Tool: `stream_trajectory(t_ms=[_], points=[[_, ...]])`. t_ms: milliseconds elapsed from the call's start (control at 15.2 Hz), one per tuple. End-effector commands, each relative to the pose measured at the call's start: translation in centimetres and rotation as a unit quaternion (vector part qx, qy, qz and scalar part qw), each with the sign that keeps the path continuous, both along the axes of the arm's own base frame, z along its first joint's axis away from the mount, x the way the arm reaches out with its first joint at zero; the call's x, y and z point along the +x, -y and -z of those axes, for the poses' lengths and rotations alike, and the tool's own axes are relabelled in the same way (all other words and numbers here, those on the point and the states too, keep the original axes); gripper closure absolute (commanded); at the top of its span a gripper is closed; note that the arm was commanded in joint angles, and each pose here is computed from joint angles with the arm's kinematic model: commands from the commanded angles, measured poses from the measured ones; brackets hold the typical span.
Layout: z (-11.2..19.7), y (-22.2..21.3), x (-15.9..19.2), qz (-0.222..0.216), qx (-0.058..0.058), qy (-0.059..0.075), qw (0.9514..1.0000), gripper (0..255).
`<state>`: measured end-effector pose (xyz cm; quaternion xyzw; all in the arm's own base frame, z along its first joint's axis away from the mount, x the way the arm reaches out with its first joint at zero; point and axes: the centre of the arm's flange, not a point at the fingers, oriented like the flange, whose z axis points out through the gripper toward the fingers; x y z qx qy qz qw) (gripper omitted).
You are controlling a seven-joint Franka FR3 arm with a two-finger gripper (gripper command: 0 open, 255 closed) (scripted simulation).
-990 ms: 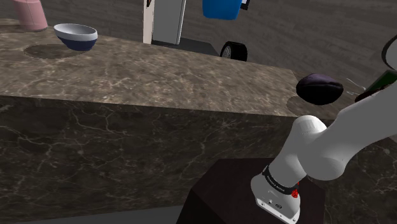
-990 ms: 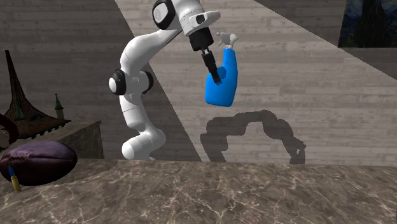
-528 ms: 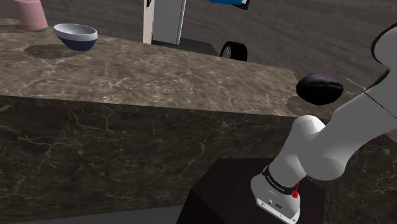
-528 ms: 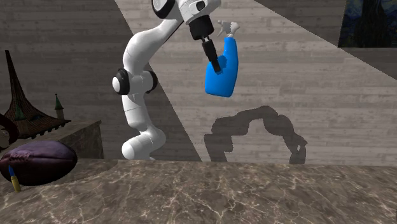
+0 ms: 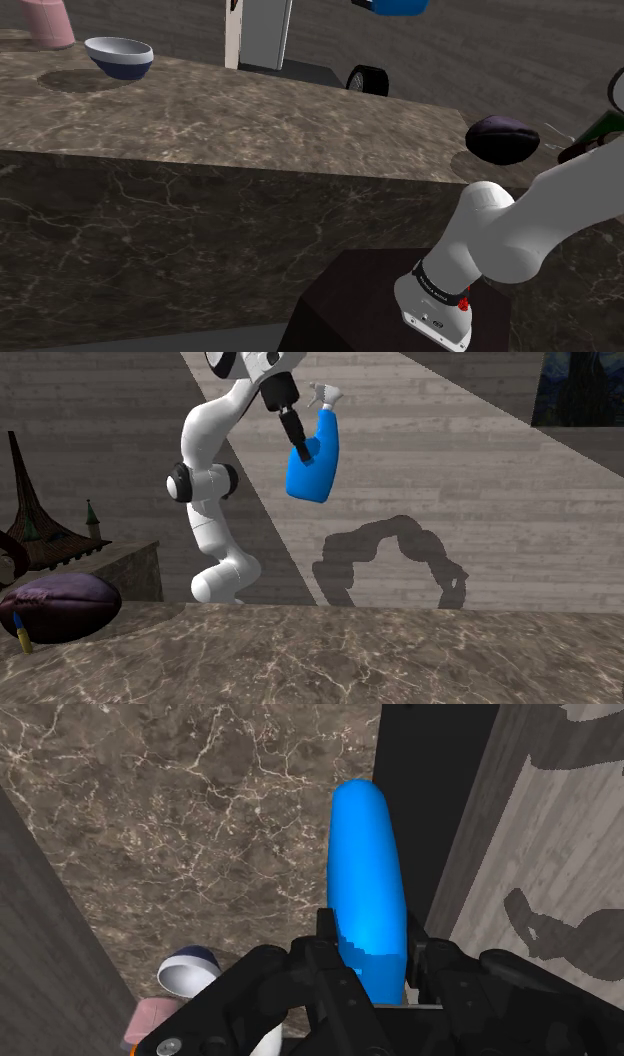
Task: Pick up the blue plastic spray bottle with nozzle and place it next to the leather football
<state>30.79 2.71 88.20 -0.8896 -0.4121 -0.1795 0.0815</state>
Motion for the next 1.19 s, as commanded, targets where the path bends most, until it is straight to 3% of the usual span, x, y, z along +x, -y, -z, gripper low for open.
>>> stream_trajectory(t_ms=[0,1122], points=[[-0.2,2.2,-1.7,-0.001,0.000,0.000,1.0000,255],[-0.3,19.4,-16.0,-0.001,0.000,0.000,1.0000,255]])
